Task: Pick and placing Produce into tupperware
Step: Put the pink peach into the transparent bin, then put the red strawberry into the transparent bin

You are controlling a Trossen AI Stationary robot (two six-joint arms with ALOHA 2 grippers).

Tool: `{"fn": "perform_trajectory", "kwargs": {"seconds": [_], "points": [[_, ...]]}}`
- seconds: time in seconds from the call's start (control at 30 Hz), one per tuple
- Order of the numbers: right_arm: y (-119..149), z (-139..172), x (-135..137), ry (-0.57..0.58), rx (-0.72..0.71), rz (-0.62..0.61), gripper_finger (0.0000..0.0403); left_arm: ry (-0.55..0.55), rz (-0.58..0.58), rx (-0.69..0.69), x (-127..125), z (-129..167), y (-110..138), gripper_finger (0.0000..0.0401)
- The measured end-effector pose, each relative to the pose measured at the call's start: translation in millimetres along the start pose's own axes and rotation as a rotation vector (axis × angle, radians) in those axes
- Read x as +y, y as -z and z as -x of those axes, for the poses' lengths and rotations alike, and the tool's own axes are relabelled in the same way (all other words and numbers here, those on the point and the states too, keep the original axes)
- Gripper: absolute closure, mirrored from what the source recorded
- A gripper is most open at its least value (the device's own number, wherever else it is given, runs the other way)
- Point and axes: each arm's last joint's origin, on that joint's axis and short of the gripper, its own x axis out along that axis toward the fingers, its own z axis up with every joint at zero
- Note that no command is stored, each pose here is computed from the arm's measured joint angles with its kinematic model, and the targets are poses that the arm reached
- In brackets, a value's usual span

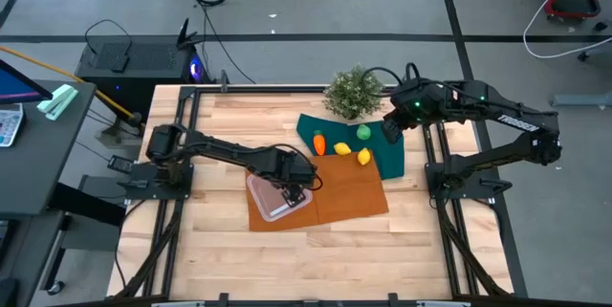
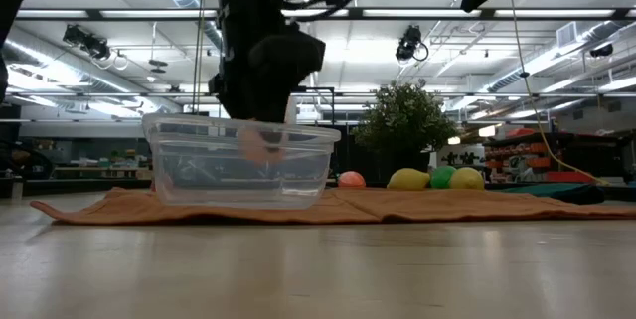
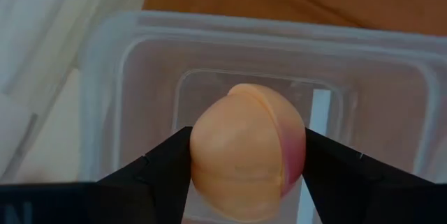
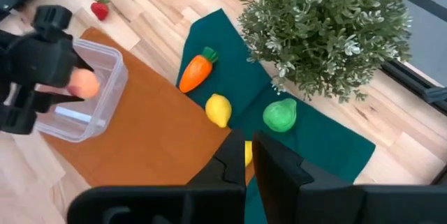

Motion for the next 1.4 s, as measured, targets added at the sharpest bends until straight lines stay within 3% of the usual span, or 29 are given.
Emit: {"fn": "perform_trajectory", "kwargs": {"seconds": [0.5, 0.8, 1.07, 1.4], "points": [[-0.5, 0.0, -0.4, 0.017, -0.013, -0.003, 0.0402, -0.079, -0.029, 0.034, -2.3, -22.9, 2.1, 0.0158], [-0.6, 0.0, -0.5, 0.019, -0.014, -0.002, 0.0402, -0.094, -0.052, 0.054, -2.3, -27.9, 3.3, 0.013], [-0.6, 0.0, -0.5, 0.019, -0.015, 0.001, 0.0402, -0.091, -0.056, 0.054, -2.1, -27.8, 2.9, 0.0127], [-0.6, 0.0, -0.5, 0.019, -0.015, 0.009, 0.0402, -0.028, -0.028, 0.018, 4.9, 5.3, 2.5, 0.0126]]}}
